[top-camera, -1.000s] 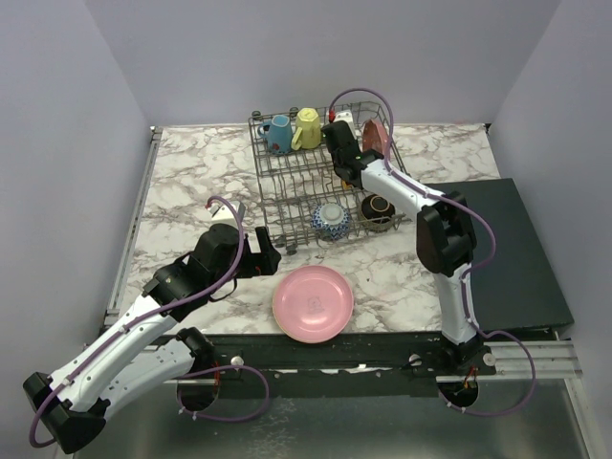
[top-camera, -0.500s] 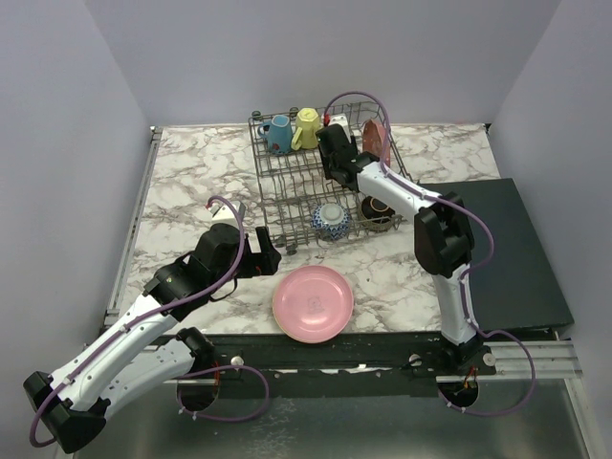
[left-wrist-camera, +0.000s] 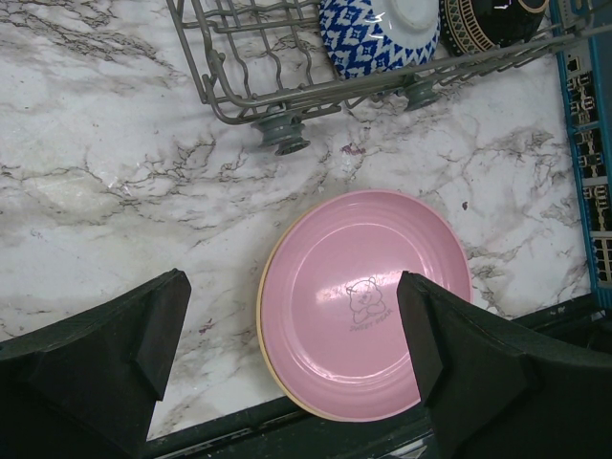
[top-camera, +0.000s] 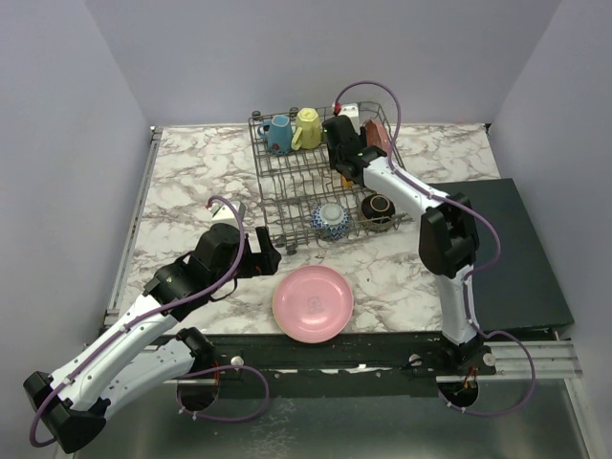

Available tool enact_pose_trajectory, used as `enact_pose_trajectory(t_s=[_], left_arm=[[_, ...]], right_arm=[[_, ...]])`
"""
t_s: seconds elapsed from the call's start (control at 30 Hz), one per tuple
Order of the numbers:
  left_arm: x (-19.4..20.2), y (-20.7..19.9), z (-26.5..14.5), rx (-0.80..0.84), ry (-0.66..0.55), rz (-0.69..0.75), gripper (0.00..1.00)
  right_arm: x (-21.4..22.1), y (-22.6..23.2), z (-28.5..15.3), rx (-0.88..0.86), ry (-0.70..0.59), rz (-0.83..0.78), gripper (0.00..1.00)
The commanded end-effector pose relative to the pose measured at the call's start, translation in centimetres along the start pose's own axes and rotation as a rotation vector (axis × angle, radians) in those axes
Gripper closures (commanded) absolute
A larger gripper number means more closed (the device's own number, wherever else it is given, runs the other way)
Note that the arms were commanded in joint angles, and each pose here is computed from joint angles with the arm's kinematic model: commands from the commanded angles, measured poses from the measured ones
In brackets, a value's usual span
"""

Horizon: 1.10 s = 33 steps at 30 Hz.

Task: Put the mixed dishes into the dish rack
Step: Insert the plate into the dish rack.

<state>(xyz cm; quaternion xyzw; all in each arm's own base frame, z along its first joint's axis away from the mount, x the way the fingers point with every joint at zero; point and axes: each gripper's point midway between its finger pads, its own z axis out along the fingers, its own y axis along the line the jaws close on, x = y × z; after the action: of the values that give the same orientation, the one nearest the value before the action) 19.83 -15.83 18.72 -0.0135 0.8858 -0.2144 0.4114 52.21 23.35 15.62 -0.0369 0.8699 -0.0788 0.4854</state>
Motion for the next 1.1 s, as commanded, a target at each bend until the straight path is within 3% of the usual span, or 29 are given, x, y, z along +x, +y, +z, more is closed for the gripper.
enact_pose_trajectory(t_s=[0.0,0.5,1.07], left_arm=[[0.0,0.3,0.1,-0.007,-0.006,-0.007,0.01],[0.1,0.2,0.1,-0.006,-0.002,-0.007,0.01],[0.5,0.4,0.4,-0.016,0.011,-0.006,0.01]], right_arm=[[-3.4,-2.1,-1.3,0.055,-0.066,0.08,0.42],[-5.4,-2.7,-3.2,0.024,-0.097,0.121,0.41],[-5.6,-1.0,-9.1,-0.222,-0.11,0.12,0.35]])
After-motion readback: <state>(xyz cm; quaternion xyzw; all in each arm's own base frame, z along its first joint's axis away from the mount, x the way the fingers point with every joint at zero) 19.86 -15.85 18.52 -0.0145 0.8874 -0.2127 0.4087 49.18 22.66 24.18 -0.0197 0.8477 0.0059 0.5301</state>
